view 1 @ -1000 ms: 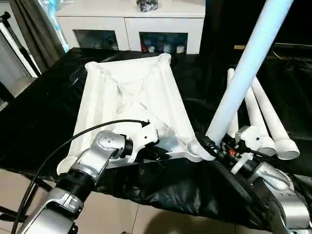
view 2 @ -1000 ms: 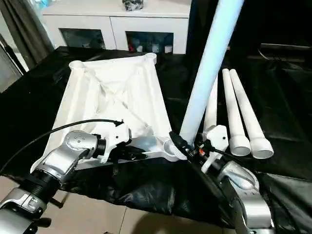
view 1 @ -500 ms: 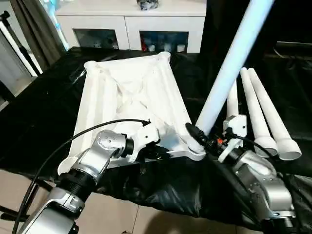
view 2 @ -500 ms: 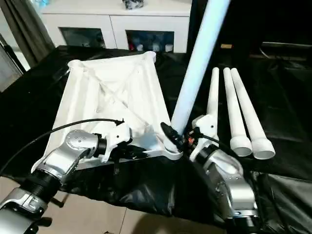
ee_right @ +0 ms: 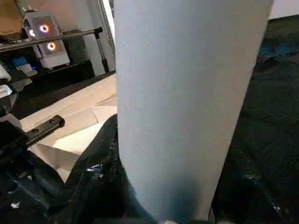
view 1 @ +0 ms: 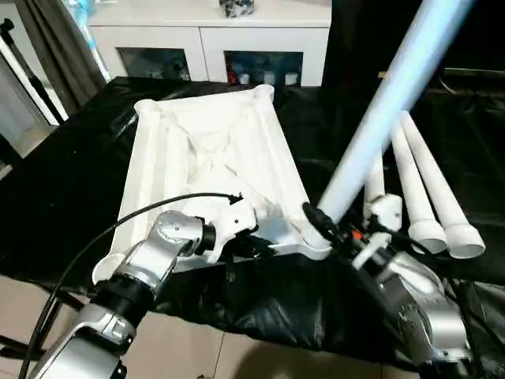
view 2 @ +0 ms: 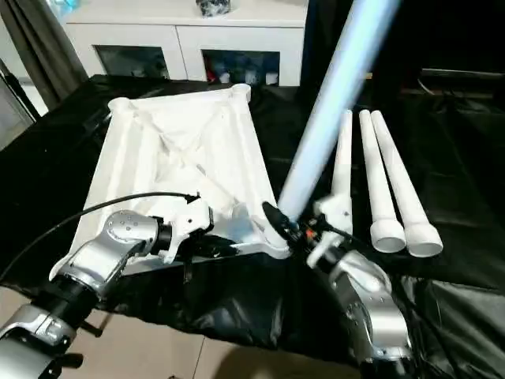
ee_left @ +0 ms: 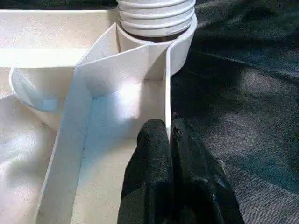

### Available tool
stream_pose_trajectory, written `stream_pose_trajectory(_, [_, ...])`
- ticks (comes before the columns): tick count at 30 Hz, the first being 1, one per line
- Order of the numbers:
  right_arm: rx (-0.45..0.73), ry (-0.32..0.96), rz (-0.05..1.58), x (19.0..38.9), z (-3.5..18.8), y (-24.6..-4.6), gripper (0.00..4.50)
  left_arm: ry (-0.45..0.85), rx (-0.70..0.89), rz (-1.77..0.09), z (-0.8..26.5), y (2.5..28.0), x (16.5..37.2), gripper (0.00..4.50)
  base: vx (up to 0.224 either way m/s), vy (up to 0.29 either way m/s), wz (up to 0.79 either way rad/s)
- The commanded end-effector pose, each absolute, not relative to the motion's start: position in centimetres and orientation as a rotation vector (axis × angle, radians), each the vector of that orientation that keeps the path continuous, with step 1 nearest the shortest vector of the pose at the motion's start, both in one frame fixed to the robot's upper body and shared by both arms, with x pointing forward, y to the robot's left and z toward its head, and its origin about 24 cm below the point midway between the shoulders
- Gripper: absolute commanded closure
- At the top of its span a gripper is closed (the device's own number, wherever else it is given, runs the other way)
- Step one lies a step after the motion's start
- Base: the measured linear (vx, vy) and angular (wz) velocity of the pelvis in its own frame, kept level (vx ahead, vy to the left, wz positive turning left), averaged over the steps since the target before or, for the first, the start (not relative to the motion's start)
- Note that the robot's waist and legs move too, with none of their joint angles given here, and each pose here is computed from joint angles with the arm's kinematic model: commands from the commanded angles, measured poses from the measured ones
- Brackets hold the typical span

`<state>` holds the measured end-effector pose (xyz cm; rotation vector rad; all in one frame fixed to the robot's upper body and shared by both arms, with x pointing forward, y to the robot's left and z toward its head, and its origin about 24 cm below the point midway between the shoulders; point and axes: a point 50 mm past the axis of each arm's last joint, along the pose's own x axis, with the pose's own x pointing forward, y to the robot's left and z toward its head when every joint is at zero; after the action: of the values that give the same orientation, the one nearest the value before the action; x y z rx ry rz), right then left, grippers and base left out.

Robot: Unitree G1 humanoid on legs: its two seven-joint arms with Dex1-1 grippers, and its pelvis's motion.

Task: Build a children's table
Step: Insert table leg to table base

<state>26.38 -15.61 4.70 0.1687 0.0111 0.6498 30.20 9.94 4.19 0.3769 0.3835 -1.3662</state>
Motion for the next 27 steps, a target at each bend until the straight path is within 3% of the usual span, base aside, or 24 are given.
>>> stream_pose_trajectory(1, [0.169,0.101,0.605,25.2,2.9,-16.8,2.59,0.387,0.39,-1.321,4.5,10.9,30.6,4.5,0.0,0.0,0.0])
stream_pose_trajectory(14, [0.136,0.083,0.6,25.4,3.9,-17.4,2.59,0.385,0.398,-1.324,4.5,10.7,30.9,4.5,0.0,0.0,0.0])
stream_pose_trajectory(27, [0.002,0.18,0.742,27.1,5.1,-15.6,2.59,0.392,0.414,-1.345,4.4,10.8,30.6,4.5,0.0,0.0,0.0])
